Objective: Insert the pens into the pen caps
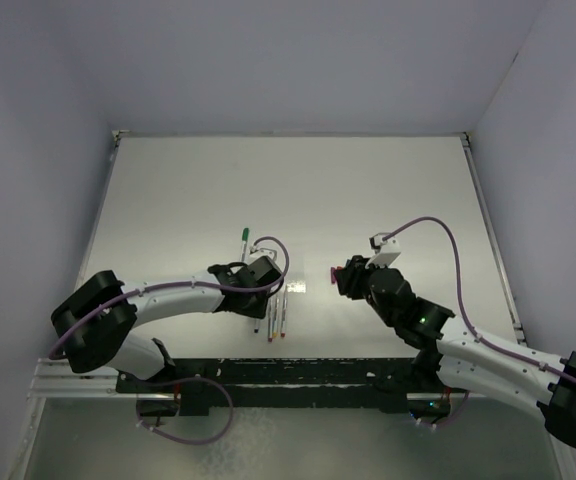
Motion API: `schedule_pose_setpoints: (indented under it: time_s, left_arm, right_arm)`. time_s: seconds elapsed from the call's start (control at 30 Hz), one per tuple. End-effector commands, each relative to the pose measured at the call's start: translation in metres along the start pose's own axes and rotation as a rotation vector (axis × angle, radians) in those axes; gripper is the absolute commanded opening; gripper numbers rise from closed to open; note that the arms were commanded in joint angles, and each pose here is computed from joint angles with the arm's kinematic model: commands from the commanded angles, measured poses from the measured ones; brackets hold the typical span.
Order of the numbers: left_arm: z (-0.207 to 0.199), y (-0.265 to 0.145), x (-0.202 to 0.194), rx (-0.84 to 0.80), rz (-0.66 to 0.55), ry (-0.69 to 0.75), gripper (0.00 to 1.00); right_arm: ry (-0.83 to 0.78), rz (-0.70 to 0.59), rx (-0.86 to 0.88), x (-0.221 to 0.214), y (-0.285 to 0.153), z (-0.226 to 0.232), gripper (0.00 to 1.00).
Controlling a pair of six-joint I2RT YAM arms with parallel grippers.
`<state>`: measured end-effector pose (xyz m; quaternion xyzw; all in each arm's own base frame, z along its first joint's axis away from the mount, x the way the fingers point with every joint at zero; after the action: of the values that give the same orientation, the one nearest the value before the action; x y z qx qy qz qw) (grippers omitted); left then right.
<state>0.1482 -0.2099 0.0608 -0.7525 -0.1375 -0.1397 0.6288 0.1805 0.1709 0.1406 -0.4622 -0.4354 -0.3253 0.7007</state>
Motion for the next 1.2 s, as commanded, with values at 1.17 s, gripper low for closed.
schedule_pose_setpoints:
  time_s: [1.17]
  left_arm:
    - [0.008, 0.031, -0.035, 0.174, 0.201, 0.088, 0.29]
  right_arm:
    - [0.025, -0.030, -0.015, 0.006, 0.001, 0.000, 0.44]
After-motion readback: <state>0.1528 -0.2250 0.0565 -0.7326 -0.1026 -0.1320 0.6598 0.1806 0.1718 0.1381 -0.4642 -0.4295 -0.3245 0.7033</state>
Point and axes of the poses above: each gripper's point midway between its finger pads, its own y axis out along the fingers, its own z axis along the line the jaws close on, x = y × z, the point moved 5 cm from there along -y, back along the fingers, and after that the axes turned 12 degrees about -y, right-handed, at the moved point
